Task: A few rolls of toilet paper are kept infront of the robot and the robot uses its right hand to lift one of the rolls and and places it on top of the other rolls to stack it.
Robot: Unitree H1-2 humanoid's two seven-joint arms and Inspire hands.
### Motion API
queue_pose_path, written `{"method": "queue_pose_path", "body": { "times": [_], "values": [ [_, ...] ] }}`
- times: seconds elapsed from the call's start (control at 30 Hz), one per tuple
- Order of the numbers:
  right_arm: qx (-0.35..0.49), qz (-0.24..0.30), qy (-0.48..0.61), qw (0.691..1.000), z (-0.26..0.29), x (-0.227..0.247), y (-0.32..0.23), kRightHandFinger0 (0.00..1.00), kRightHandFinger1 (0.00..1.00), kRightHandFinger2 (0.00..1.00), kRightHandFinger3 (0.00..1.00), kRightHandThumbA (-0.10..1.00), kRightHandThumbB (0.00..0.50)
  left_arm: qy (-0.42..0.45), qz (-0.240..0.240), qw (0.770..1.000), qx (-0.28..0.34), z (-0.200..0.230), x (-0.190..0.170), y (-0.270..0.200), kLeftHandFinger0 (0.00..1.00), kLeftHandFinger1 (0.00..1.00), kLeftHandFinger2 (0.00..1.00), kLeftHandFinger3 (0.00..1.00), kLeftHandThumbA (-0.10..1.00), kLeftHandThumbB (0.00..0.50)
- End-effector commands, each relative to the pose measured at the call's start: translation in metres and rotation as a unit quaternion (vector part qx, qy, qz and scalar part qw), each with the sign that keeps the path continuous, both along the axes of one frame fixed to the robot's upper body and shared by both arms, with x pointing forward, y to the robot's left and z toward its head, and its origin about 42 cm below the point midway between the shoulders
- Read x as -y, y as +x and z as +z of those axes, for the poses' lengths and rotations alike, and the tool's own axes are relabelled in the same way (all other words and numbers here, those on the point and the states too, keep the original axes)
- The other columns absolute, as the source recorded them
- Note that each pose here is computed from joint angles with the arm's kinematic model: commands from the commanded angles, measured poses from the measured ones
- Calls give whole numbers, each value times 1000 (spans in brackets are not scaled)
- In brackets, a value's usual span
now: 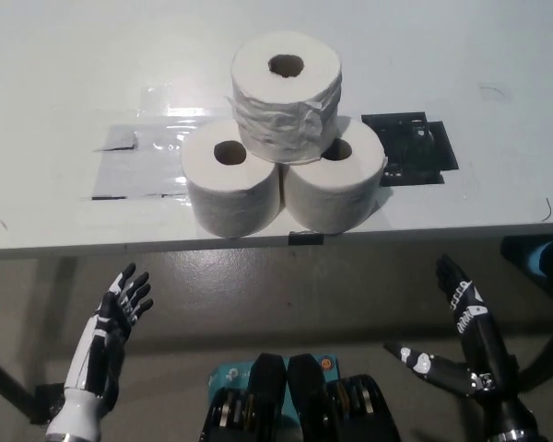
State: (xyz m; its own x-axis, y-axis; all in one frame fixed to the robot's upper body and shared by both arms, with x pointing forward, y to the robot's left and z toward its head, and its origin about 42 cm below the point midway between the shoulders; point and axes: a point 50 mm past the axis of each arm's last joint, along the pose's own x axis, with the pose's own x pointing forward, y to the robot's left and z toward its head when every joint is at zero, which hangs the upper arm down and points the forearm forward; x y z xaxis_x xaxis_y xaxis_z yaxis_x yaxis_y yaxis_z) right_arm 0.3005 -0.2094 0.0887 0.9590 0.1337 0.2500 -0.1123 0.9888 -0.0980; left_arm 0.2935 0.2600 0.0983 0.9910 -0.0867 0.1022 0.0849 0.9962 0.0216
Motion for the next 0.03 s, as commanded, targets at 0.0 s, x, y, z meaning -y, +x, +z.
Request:
{"method": "queue_pose_path", "body": {
  "times": [0.0],
  "values": [
    [51, 4, 3, 999, 17, -5, 9, 1000, 1000, 1000, 1000, 1000, 126, 0, 6, 999, 32, 10, -3, -3, 1000, 1000, 1000, 1000, 995, 107]
  ]
}}
